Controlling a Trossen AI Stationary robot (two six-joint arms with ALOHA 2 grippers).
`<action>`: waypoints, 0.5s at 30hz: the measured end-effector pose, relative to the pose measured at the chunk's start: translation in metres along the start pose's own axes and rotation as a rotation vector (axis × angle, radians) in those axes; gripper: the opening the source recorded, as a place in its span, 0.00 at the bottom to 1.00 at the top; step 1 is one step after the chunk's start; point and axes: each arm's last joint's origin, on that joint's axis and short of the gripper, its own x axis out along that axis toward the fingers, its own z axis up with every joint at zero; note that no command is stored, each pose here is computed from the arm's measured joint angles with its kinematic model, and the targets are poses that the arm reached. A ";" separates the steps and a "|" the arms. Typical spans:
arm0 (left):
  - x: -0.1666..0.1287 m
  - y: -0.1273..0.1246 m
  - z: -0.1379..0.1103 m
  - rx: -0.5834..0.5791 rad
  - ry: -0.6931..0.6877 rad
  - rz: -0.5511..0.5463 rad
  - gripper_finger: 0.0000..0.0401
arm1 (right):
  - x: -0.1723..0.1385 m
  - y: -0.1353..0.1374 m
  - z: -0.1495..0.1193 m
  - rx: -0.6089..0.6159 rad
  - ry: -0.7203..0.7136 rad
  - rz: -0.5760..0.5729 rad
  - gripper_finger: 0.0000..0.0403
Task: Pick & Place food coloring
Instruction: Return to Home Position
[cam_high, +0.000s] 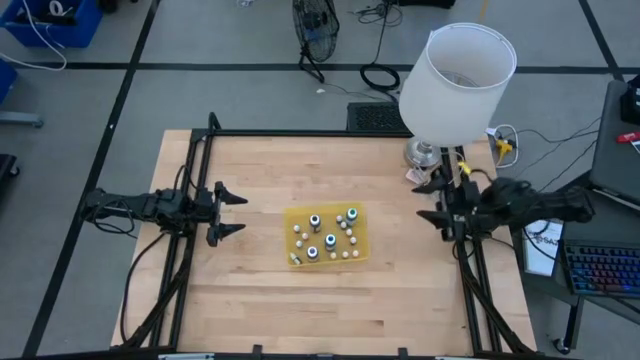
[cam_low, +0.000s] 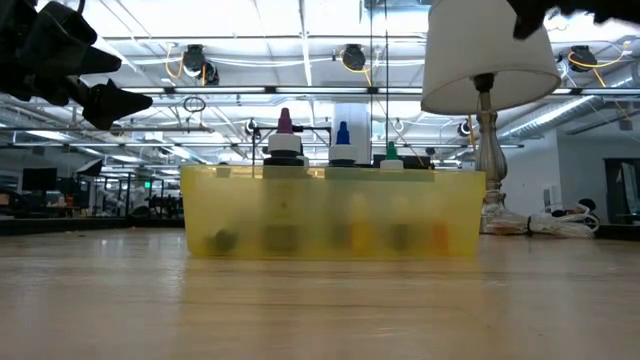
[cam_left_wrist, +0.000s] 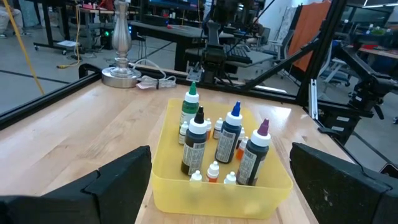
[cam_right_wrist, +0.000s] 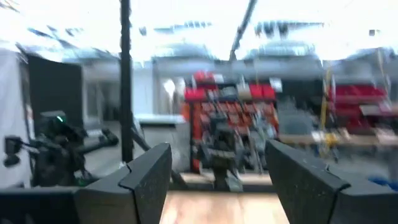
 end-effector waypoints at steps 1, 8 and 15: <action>0.000 0.000 0.000 0.000 0.000 0.000 0.94 | -0.002 0.000 -0.012 -0.002 -0.036 0.018 0.61; 0.000 0.000 0.000 0.000 0.000 0.000 0.94 | -0.017 -0.003 -0.063 0.012 -0.113 0.092 0.62; 0.000 0.000 0.000 0.000 0.001 0.000 0.94 | -0.019 0.001 -0.067 0.048 -0.110 0.228 0.60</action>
